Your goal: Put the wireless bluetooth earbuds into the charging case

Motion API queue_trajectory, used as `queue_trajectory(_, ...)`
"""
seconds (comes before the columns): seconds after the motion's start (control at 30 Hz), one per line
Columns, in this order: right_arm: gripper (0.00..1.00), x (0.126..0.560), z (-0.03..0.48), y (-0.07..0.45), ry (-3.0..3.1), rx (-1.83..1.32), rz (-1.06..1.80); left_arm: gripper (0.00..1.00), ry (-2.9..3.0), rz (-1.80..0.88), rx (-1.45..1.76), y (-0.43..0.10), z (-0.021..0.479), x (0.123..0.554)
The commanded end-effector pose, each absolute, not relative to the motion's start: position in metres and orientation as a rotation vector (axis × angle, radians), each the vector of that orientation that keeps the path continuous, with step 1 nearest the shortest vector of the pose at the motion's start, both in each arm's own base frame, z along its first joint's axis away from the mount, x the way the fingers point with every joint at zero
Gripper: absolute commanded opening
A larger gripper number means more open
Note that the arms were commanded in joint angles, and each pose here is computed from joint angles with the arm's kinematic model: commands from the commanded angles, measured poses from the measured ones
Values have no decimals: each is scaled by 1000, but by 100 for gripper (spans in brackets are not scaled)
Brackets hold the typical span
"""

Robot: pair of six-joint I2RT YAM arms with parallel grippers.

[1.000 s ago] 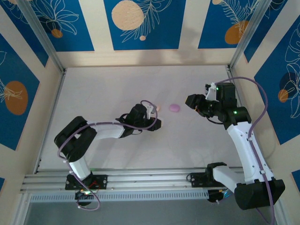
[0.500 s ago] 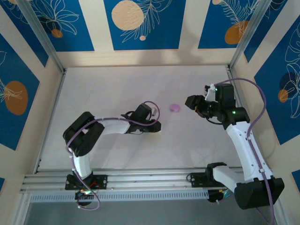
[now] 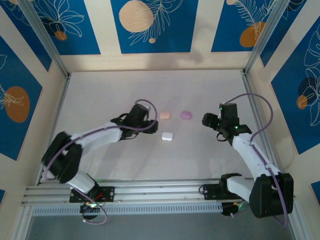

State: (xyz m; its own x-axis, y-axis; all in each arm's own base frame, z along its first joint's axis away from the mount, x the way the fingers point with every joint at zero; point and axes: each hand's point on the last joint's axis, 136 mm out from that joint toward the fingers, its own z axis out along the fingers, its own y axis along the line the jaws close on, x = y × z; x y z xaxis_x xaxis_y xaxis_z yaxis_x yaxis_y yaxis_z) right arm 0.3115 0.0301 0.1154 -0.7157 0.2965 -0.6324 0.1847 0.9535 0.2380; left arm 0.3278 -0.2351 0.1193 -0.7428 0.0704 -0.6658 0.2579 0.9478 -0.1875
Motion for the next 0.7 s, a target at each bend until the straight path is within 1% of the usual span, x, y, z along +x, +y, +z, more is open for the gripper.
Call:
queue_trajectory(0.0,79,347,123,24,2184,119,76,91,2249,-16,221,-162,144,337)
queue_trajectory(0.1,79,359,113,43,2119,-25,118,98,2128,145,162,-109,159,337)
queue_trajectory(0.17,79,366,113,49,2058,-108,88,100,2066,212,131,-80,165,334)
queue_trajectory(0.3,79,374,119,67,1898,-286,130,100,1989,295,69,-33,160,326)
queue_trajectory(0.4,79,370,116,77,1843,-328,259,100,1894,323,103,-23,153,325)
queue_trajectory(0.53,80,374,114,63,1853,-256,260,100,1788,266,71,-20,142,330)
queue_trajectory(0.6,81,380,103,50,1877,-174,248,100,1784,263,93,-22,133,338)
queue_trajectory(0.67,83,390,100,43,1875,-122,241,100,1742,224,109,-27,135,345)
